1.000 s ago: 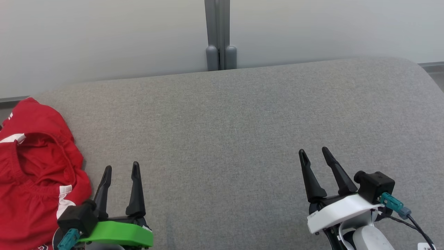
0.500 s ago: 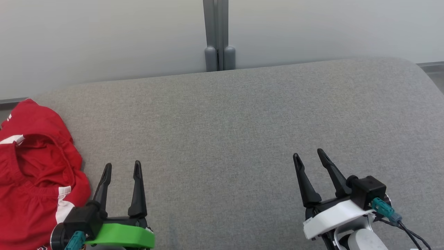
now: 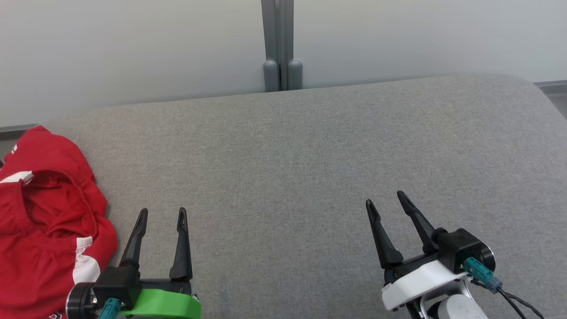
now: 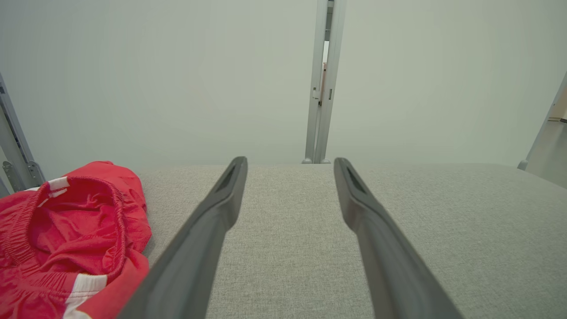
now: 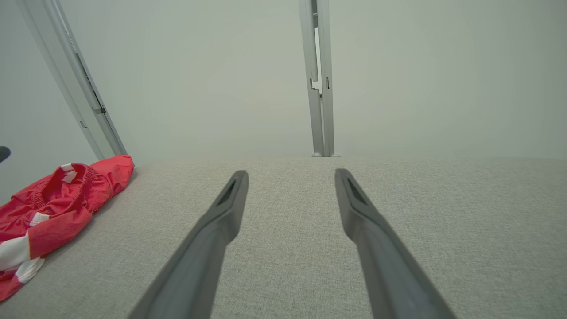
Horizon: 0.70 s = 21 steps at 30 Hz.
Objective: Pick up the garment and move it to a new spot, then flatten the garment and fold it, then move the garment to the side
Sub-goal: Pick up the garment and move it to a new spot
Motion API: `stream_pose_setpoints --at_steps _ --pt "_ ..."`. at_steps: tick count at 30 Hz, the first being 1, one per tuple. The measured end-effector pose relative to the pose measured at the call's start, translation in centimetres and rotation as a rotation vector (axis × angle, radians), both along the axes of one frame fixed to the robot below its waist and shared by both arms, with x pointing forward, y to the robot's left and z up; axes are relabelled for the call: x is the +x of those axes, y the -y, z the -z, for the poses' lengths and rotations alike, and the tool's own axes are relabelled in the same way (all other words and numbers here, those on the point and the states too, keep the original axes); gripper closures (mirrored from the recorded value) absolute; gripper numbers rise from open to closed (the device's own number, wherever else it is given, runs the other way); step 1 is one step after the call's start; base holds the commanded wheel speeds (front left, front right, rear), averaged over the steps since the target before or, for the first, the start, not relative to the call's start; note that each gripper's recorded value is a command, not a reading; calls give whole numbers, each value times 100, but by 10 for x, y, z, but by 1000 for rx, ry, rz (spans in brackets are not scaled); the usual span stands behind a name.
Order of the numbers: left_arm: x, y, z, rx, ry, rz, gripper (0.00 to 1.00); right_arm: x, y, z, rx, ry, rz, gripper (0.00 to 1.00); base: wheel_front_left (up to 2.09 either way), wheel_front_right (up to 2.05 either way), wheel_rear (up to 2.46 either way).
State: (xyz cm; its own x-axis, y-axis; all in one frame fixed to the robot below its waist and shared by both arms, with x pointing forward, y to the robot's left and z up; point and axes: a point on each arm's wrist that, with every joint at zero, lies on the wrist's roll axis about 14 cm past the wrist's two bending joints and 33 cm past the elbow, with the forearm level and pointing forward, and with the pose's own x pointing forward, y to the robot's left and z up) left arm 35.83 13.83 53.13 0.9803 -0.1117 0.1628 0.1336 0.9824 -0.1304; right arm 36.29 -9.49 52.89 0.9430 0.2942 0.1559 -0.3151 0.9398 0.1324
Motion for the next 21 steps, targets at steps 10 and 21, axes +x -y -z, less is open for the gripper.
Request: stream_pose_setpoints --at_steps 10,21 --pt "0 -4 1 3 -5 -18 0 0 1 0 0 0 3 0 0 0 0" --pt "-4 -12 6 4 -19 -46 0 0 -2 5 0 -15 -7 0 0 0 0"
